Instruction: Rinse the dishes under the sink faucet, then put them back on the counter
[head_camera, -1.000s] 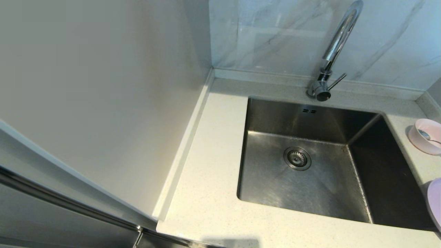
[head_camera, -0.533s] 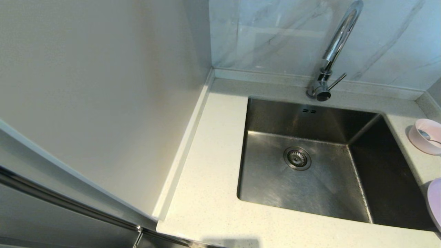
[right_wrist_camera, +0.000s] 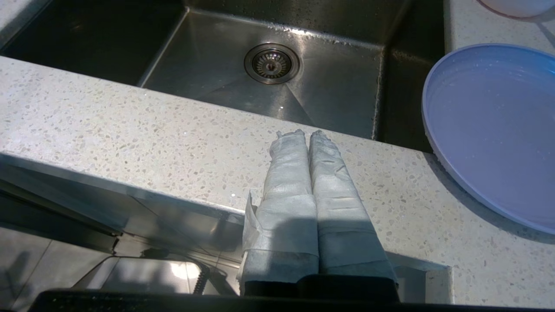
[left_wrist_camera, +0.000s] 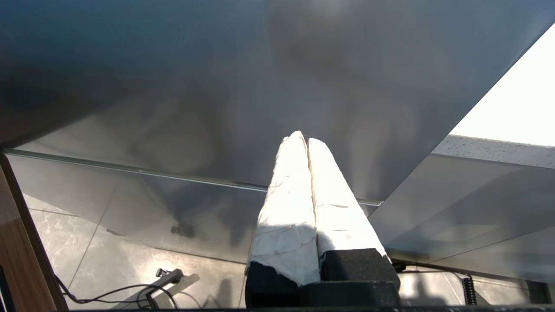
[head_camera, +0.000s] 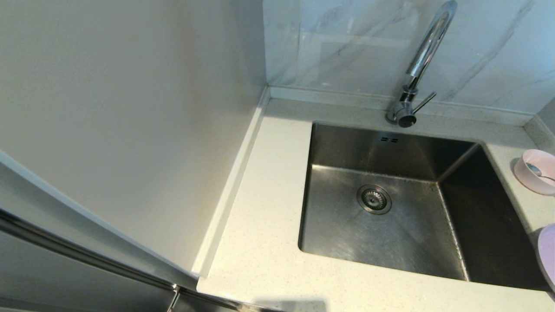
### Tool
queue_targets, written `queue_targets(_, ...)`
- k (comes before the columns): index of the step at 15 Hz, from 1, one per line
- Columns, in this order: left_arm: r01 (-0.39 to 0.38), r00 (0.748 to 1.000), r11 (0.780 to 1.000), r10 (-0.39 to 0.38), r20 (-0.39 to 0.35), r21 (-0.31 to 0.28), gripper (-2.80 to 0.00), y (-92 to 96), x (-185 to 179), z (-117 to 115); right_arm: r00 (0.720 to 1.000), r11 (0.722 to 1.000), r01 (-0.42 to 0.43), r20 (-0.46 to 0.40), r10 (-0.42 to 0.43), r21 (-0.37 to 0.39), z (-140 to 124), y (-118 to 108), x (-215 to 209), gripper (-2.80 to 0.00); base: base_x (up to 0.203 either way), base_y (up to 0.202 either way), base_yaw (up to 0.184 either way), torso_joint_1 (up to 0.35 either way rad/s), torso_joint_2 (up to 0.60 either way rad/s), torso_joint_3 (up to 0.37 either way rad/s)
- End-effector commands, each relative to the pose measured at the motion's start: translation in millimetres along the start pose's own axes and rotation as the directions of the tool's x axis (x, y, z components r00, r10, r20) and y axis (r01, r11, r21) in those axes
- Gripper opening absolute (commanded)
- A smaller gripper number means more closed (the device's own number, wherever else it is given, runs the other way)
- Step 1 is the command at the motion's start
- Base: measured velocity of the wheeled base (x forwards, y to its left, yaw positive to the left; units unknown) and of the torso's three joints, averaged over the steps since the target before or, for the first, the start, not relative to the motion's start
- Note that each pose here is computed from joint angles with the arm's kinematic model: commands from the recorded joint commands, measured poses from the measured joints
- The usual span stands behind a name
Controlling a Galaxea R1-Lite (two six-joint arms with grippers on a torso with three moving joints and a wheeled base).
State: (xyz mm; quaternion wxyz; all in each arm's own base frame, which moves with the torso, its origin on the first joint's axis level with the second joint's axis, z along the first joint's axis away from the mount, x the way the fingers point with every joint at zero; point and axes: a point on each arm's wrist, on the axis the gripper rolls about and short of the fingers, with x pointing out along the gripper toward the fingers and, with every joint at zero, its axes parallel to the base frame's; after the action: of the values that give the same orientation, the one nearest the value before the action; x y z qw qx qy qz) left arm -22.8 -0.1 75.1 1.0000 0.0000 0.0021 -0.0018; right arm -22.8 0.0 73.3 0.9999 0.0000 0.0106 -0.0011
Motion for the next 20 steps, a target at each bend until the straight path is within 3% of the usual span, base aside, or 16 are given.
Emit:
queue_targets(1, -0.001, 1.000, 1.000, 0.001, -0.001, 0.000, -2.80, 0.0, 0.0, -0.1, 1.000, 1.000, -0.001, -0.009, 0.001, 0.000, -2.1, 0.0, 0.7, -2.80, 0.000, 0.000, 0.000, 0.000, 0.00, 0.000)
queue_targets(20, 0.000, 1.000, 1.000, 0.000, -0.001, 0.000, -2.80, 0.0, 0.0, -0.1, 1.000, 1.000, 0.001, -0.009, -0.001, 0.002, -2.1, 0.0, 0.7, -2.80, 0.000, 0.000, 0.000, 0.000, 0.00, 0.000)
